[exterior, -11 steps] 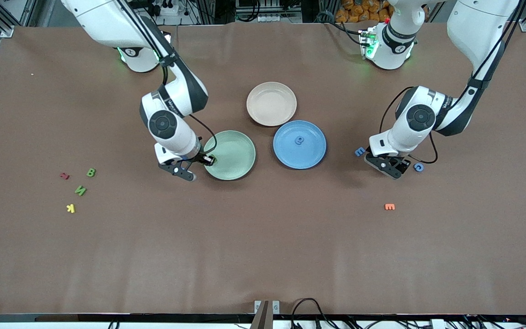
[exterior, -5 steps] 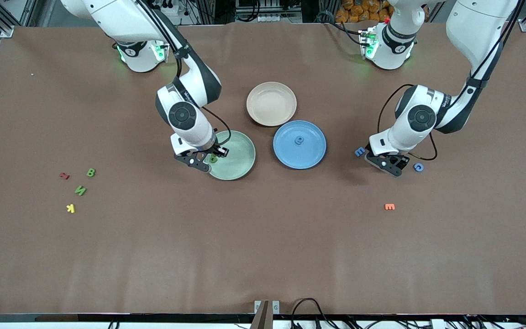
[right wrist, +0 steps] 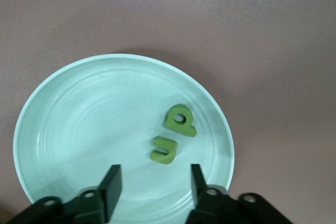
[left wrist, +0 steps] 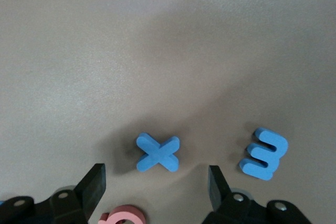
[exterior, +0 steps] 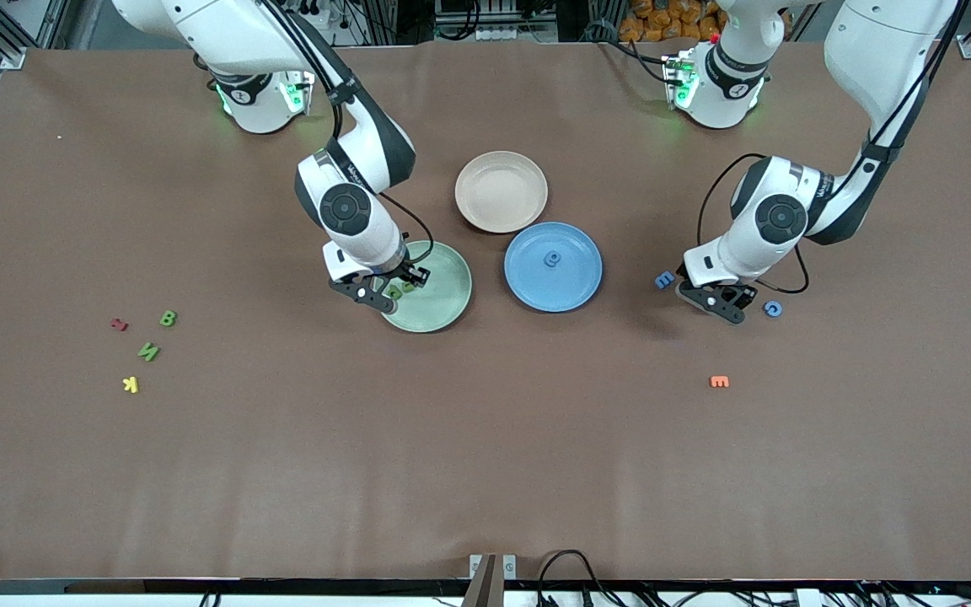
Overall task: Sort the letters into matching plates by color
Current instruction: 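Release green u on the green plate while the left gripper grasps blue x, then place blue x on the blue plate while the right gripper reaches green B, then grasp and lift green B with the right gripper while the left gripper withdraws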
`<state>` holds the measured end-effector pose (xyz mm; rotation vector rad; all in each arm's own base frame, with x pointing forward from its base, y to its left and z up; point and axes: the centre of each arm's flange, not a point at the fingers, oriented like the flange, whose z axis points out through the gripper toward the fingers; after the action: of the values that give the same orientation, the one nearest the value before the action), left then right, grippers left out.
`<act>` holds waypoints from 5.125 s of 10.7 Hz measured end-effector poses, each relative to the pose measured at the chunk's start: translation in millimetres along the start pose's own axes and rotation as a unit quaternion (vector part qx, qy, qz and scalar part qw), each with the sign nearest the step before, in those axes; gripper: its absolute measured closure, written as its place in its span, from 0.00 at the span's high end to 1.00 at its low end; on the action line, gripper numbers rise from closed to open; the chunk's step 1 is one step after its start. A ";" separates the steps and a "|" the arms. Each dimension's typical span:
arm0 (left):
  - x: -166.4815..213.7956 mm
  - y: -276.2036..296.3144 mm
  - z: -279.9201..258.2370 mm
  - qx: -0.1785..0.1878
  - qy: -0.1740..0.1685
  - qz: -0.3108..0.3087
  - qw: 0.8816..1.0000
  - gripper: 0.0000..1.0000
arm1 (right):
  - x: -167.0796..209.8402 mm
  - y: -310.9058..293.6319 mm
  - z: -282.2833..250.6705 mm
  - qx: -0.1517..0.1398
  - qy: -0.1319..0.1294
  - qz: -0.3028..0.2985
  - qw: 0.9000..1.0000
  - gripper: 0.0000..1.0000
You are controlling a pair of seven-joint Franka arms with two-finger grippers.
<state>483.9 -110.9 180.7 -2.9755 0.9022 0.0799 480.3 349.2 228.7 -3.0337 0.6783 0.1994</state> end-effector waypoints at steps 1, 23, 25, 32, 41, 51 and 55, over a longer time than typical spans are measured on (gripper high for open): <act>-0.4 -0.4 0.5 0.000 -0.001 -0.001 1.000 0.85 | 1.2 0.5 -0.3 0.000 0.000 0.001 1.000 0.71; 6.3 11.0 2.9 -0.005 0.003 -0.002 1.000 0.11 | 279.5 388.0 -20.4 -0.035 0.049 -0.052 0.997 1.00; 6.6 10.7 2.8 -0.005 0.004 -0.003 1.000 0.11 | 284.1 408.1 -19.9 -0.031 0.051 -0.046 0.997 1.00; 12.3 7.9 0.0 -0.003 0.009 -0.004 1.000 0.11 | 275.0 427.7 4.8 -0.018 0.051 -0.032 0.998 1.00; 57.7 80.1 -47.6 -0.034 0.022 -0.024 0.999 0.11 | 256.2 427.3 30.5 -0.014 0.044 -0.035 0.998 1.00; 72.6 210.9 -63.2 -0.043 0.022 -0.096 0.994 0.11 | 251.3 426.5 29.2 -0.011 0.053 -0.036 0.998 0.79; 70.2 272.7 -69.5 -0.045 0.024 -0.132 0.990 0.11 | 249.9 430.0 23.8 -0.011 0.057 -0.034 0.998 0.44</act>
<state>393.5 -379.6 241.8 -3.1628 0.5137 0.0447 518.5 -144.1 173.4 -3.1023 0.5829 0.0337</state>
